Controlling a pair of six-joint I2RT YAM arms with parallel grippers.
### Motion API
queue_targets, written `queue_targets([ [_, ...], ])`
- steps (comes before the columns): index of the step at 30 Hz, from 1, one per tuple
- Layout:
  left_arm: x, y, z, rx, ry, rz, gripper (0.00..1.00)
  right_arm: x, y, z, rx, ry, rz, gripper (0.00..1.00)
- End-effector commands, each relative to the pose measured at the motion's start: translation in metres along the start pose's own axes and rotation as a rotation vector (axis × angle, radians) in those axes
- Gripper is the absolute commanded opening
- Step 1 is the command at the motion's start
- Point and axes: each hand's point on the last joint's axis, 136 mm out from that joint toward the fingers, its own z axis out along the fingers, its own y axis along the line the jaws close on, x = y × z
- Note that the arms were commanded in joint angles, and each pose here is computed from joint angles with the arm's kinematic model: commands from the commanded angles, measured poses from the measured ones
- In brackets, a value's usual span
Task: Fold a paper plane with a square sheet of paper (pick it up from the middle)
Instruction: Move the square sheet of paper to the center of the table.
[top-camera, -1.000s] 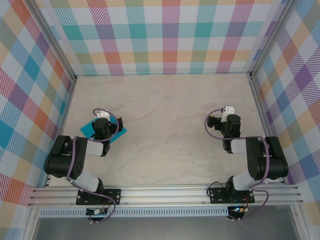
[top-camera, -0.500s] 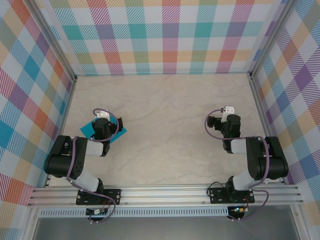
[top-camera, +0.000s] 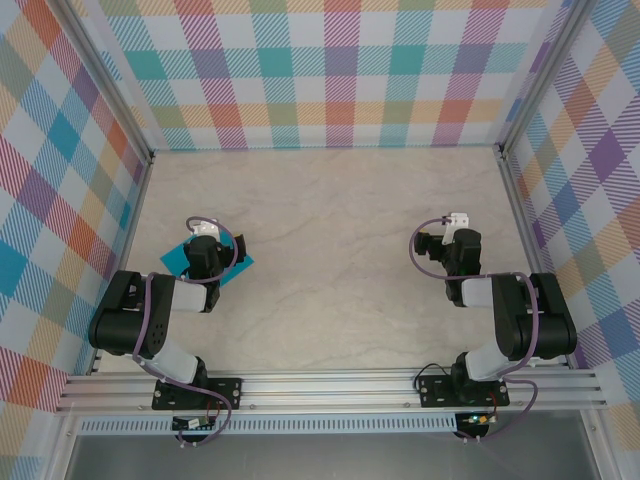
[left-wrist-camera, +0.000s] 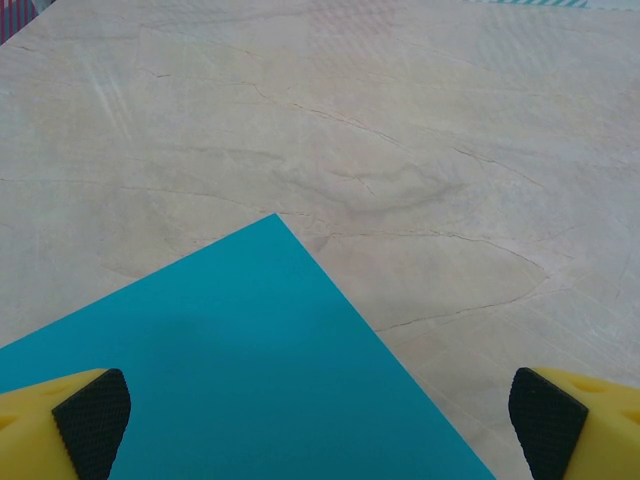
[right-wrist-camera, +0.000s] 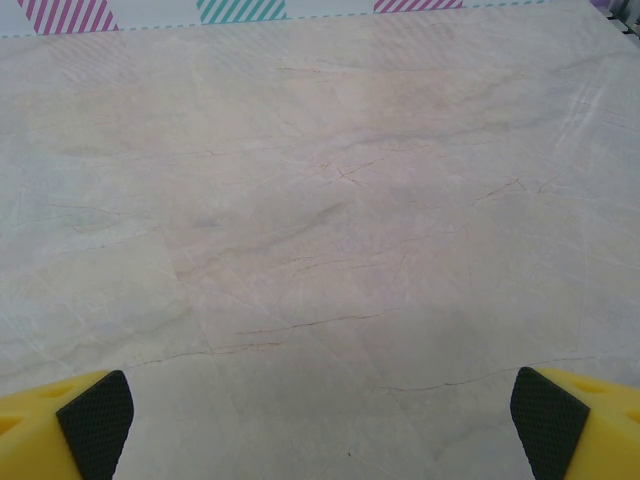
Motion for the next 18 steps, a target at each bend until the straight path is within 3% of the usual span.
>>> queue_targets([
  [1, -0.0131, -0.0012, 0.0015, 0.012, -0.036, 0.004, 1.00, -0.0133, -0.0005, 0.0010, -0.004, -0.045, 0.013, 1.00],
  [18, -0.0133, -0.0015, 0.0017, 0.013, -0.035, 0.004, 1.00, -0.0135, -0.0008, 0.0009, -0.004, -0.046, 0.012, 1.00],
])
